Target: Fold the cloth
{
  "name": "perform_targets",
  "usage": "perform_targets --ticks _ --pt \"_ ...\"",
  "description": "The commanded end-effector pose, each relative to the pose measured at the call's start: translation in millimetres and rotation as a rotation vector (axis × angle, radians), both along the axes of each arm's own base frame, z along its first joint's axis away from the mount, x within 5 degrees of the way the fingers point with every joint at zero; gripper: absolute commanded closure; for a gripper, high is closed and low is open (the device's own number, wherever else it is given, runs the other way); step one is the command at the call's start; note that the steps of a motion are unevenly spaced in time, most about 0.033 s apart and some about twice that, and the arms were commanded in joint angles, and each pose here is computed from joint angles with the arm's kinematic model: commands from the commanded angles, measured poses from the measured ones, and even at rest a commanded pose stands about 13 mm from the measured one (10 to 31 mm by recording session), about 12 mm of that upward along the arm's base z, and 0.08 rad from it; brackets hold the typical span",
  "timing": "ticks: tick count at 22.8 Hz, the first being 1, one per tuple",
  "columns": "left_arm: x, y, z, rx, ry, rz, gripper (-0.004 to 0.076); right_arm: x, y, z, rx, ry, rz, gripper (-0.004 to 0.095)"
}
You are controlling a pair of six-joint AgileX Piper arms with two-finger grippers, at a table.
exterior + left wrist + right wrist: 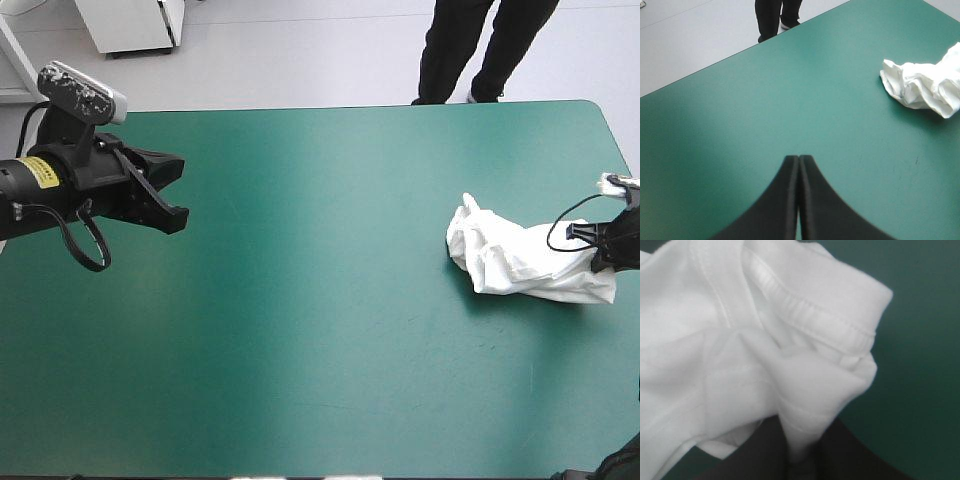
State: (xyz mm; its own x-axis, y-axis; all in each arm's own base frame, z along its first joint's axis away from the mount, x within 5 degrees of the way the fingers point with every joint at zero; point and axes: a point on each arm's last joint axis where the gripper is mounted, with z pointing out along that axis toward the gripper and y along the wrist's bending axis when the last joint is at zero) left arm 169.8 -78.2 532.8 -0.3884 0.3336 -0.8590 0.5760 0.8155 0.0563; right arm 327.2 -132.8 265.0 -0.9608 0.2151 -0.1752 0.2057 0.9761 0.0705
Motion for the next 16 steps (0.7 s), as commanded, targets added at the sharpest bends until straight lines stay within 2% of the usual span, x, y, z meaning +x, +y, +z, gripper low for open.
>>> perform_targets --ticks 1,3,8,12,14,15,16 --pt "-15.7 3.5 8.5 -0.019 -0.018 -0.016 0.0746 -5.1 -0.8 23.7 -0.027 -0.081 -0.009 0.0882" --pt "-18.5 4.4 9.7 -0.019 -0.026 -0.017 0.0745 -4.4 0.7 23.9 -0.014 -0.089 0.010 0.0821" --pt "-20.1 5.2 10.4 -0.017 -0.032 -0.016 0.0745 -6.2 3.8 28.7 0.007 -0.098 0.013 0.0427" --pt "-18.8 7.6 9.9 0.013 -0.044 0.000 0.0745 -15.9 8.6 54.0 -0.026 -0.191 0.003 0.0392" --pt "-19.1 11.1 10.2 0.043 -0.060 0.023 0.0745 -20.9 14.7 68.0 -0.007 -0.253 -0.005 0.0392" --pt "-20.1 14.9 10.8 0.067 -0.074 0.048 0.0745 -24.5 20.0 77.5 0.020 -0.297 -0.010 0.0393" --pt "-23.4 19.1 12.3 0.085 -0.091 0.074 0.0745 -29.2 29.1 90.8 0.078 -0.361 -0.018 0.0394"
